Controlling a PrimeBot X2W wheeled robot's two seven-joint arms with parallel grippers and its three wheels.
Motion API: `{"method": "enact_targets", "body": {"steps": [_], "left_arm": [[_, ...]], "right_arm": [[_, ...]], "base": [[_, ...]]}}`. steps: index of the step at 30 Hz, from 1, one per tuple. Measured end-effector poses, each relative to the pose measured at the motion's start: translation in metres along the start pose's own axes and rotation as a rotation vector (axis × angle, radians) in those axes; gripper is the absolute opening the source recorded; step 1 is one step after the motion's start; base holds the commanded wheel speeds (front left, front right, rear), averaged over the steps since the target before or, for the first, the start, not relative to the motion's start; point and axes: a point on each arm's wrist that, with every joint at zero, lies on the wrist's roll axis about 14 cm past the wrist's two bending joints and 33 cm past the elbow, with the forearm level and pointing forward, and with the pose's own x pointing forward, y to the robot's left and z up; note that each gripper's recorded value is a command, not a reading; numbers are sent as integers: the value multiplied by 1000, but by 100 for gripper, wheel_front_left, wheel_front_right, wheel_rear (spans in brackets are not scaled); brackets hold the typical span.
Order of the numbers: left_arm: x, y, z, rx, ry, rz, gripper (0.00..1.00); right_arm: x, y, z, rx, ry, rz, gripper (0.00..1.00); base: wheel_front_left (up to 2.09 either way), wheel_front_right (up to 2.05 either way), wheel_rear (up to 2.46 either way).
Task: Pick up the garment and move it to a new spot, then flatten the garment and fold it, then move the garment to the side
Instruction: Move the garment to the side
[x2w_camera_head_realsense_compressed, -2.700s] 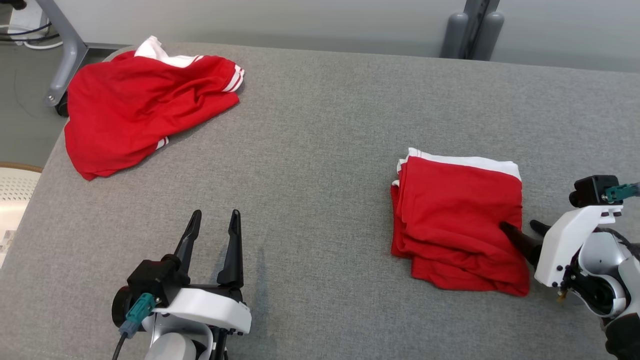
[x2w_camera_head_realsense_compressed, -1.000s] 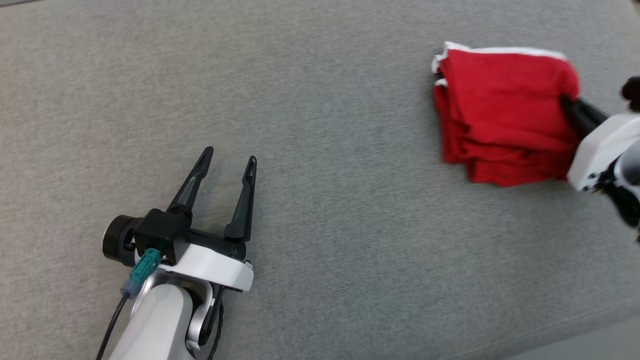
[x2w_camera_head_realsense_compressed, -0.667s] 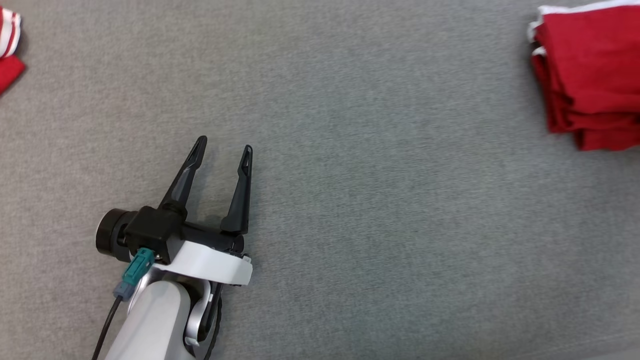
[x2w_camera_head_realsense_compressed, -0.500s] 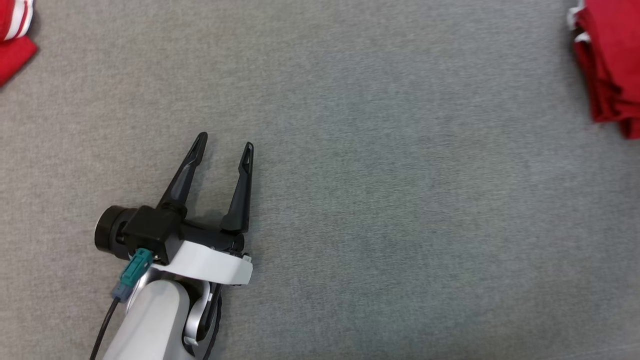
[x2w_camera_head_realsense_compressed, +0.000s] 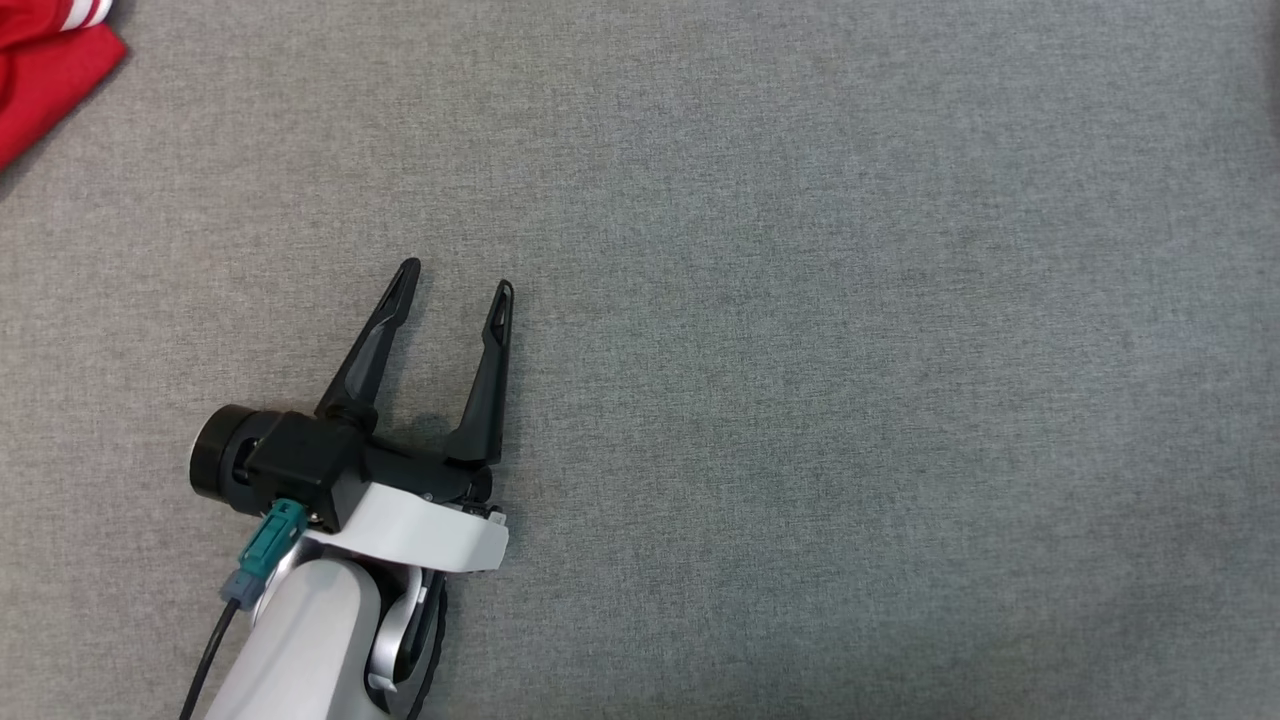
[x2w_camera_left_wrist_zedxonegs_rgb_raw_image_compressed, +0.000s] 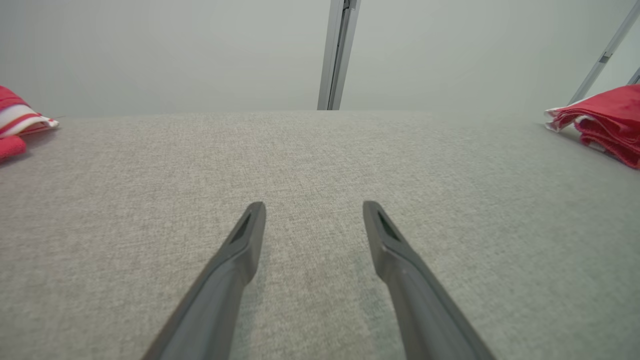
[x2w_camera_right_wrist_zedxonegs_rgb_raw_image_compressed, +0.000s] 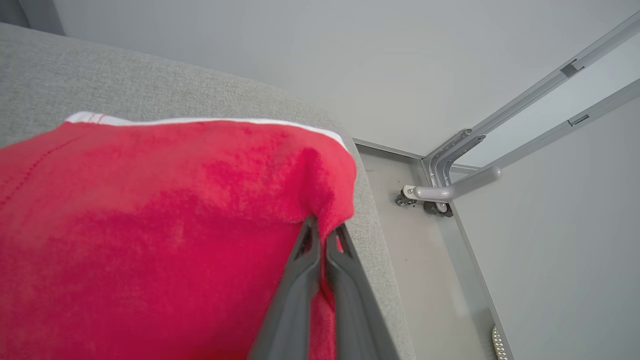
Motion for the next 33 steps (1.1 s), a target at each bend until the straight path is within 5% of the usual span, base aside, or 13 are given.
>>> {"method": "enact_targets", "body": {"steps": [3,4,5,6,24,33], "left_arm": [[-1,2,0,4,2,4,100],[-2,2,0,6,3,4,100],[-2,3,-1,8,4,6,100],[-2,3,-1,8,5,7,100],[-7,-2,8,13,-4,3,100],[-16,1,39,4,-73,35,100]], "right_arm": [[1,-4,4,-10,-14,-14,0],[2,-6,6,-10,-24,-22,15],[2,-8,9,-12,-36,-28,49],[2,-9,13,-16,-52,-30,100],[-10,22,56,-69,-245,33,100],[-51,56,109,59,-451,125,100]], "base": [[0,0,0],[0,0,0],[0,0,0],[0,0,0],[0,0,0],[0,0,0]]}}
